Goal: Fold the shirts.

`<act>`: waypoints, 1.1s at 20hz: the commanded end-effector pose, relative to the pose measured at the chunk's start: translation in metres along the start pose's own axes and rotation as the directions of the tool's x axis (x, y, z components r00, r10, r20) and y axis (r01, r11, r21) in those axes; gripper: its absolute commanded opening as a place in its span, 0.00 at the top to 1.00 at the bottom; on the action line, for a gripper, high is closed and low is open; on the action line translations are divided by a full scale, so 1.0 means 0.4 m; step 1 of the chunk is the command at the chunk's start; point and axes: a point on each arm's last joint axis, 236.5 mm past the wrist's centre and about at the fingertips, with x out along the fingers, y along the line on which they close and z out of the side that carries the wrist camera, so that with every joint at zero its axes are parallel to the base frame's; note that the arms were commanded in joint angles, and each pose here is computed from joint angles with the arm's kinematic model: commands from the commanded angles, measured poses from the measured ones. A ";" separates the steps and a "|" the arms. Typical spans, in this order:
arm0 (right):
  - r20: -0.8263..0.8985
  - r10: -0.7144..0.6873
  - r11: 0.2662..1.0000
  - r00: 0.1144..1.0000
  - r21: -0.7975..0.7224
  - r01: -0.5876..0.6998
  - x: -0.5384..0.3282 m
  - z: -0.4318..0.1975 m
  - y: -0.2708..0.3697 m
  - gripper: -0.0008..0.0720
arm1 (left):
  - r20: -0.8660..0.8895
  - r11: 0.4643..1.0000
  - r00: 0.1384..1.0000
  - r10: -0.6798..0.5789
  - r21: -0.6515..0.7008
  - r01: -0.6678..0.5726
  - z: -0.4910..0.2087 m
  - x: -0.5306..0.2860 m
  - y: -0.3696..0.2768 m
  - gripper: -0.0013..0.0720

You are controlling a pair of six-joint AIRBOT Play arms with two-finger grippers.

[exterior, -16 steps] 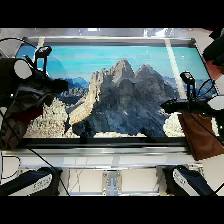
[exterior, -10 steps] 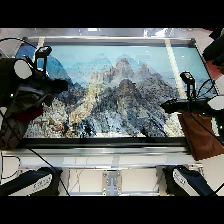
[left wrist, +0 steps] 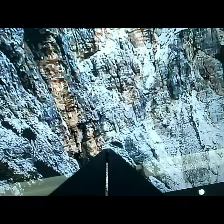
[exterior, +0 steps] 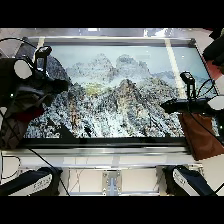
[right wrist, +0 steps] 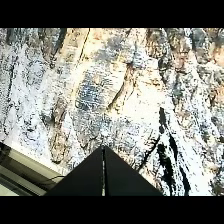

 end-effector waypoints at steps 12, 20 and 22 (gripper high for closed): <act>0.101 -0.024 0.999 0.995 0.034 0.021 -0.004 0.060 -0.013 0.96 | 0.032 0.736 0.743 0.668 -0.172 -0.654 0.035 -0.103 0.585 0.19; 0.248 0.162 0.960 0.955 0.183 -0.210 -0.027 0.147 0.097 0.95 | -0.142 0.718 0.808 0.571 -0.391 -0.576 -0.063 0.126 0.740 0.09; 0.284 0.184 0.949 0.941 0.199 -0.246 -0.035 0.168 0.110 0.68 | -0.075 0.720 0.813 0.577 -0.423 -0.550 -0.022 0.152 0.751 0.09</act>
